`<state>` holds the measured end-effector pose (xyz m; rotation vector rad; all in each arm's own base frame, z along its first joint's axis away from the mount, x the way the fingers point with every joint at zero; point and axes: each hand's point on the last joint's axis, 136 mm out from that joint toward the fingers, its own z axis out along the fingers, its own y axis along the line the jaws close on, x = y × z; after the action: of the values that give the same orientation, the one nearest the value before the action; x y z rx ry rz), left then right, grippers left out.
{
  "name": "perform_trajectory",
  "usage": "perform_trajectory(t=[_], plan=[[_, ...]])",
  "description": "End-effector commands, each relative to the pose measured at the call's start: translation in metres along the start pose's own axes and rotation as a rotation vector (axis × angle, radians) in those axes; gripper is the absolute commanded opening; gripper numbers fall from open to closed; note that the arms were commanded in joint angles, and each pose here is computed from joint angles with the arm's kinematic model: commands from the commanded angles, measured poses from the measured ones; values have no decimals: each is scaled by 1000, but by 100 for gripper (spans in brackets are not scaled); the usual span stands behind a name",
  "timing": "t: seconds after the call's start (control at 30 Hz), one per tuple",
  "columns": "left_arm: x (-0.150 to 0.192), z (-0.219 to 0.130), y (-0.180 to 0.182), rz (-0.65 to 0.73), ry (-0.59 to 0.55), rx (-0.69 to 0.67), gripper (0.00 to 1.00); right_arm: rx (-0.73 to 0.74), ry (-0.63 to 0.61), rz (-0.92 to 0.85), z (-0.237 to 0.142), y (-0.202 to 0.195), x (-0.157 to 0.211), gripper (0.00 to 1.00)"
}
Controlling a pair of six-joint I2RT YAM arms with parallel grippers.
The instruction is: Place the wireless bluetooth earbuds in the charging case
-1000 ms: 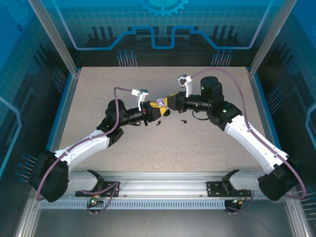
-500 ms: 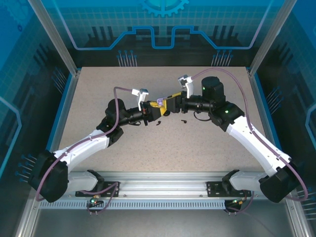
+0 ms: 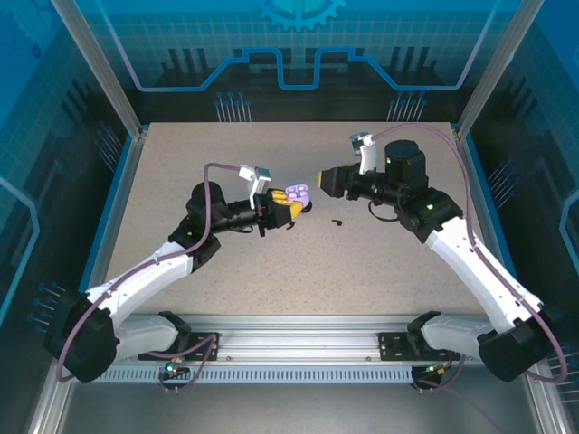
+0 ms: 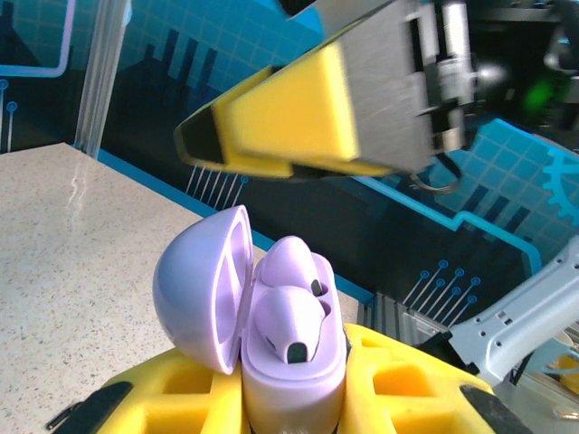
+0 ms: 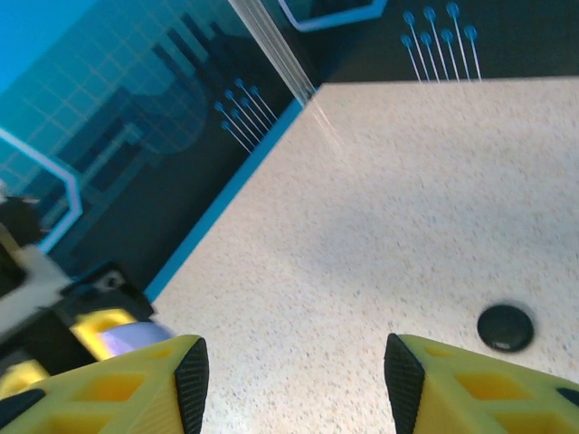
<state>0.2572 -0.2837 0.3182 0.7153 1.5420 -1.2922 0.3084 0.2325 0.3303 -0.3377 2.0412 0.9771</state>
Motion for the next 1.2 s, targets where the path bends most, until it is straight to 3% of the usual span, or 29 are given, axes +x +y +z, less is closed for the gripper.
perform_trajectory(t=[0.0,0.27,0.6,1.17], plan=[[-16,-3,-28,102,-16,88,8,11,106,49,10,-10,17,57],[-14,-2,-36,118,-3,124,8,-103,170,33,23,6,27,56],[-8,7,-35,55,22,163,8,-207,165,-32,19,31,24,56],[12,17,0,-34,74,39,8,-220,132,-81,9,40,21,55]])
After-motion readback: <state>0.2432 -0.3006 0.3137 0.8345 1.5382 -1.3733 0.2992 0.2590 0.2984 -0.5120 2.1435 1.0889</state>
